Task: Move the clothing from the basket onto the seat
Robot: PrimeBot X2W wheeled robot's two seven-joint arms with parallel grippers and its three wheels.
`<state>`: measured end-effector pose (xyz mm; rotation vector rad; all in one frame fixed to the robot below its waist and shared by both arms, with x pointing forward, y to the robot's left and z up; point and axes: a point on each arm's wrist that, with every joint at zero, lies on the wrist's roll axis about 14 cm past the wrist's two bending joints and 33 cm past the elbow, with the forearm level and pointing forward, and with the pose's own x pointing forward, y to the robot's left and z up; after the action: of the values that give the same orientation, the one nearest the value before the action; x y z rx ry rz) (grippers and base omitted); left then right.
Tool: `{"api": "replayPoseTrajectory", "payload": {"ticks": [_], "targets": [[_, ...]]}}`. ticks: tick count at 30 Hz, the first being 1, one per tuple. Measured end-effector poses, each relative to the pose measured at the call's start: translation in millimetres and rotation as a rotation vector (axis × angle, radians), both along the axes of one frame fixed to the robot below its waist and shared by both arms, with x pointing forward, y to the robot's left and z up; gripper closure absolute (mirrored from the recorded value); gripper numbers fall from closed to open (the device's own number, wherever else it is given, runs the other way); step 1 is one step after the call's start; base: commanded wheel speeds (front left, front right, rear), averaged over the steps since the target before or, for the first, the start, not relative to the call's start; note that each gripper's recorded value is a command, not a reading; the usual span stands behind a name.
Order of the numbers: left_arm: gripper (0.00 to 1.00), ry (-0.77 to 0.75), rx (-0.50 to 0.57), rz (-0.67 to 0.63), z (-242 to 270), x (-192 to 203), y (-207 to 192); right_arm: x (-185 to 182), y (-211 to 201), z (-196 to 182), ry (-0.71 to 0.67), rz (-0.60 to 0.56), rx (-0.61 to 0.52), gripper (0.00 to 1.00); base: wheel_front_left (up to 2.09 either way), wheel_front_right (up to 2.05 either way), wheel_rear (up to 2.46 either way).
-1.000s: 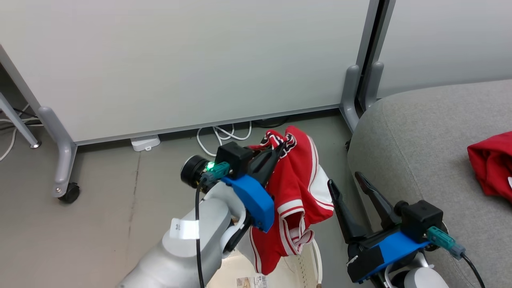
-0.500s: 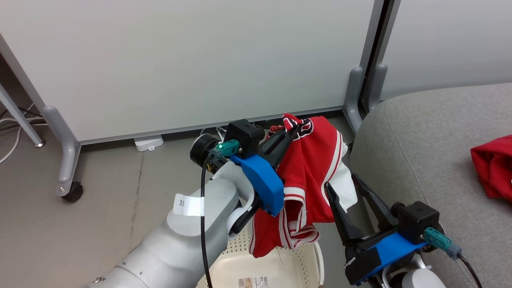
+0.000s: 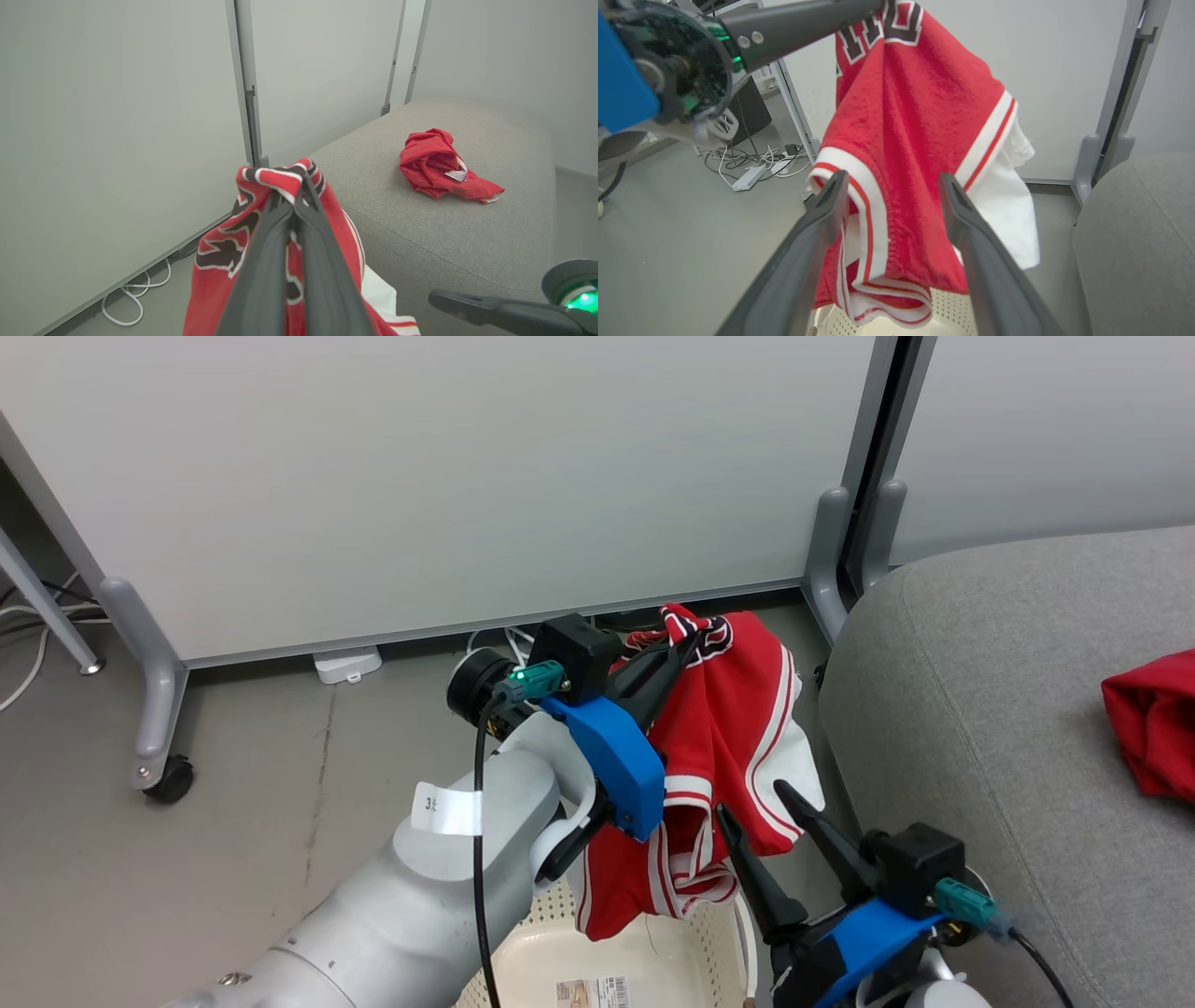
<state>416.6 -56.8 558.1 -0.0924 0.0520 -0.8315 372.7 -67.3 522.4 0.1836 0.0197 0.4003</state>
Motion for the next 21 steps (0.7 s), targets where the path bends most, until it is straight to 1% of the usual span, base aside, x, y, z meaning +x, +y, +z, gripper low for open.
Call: {"api": "replayPoseTrajectory", "payload": {"ticks": [5, 11, 21], "targets": [[1.0, 0.005, 0.005, -0.007, -2, 0, -1, 0, 9, -16, 0.044, 0.032, -0.036, 0.0, 0.0, 0.0, 0.0], [1.0, 0.005, -0.001, -0.01, 0, 0, -2, 10, 9, -28, 0.059, 0.036, -0.088, 0.0, 0.0, 0.0, 0.0], [1.0, 0.002, -0.005, -0.019, 1, -3, -3, 28, 16, -32, 0.049, 0.061, -0.146, 0.0, 0.0, 0.0, 0.0]]}}
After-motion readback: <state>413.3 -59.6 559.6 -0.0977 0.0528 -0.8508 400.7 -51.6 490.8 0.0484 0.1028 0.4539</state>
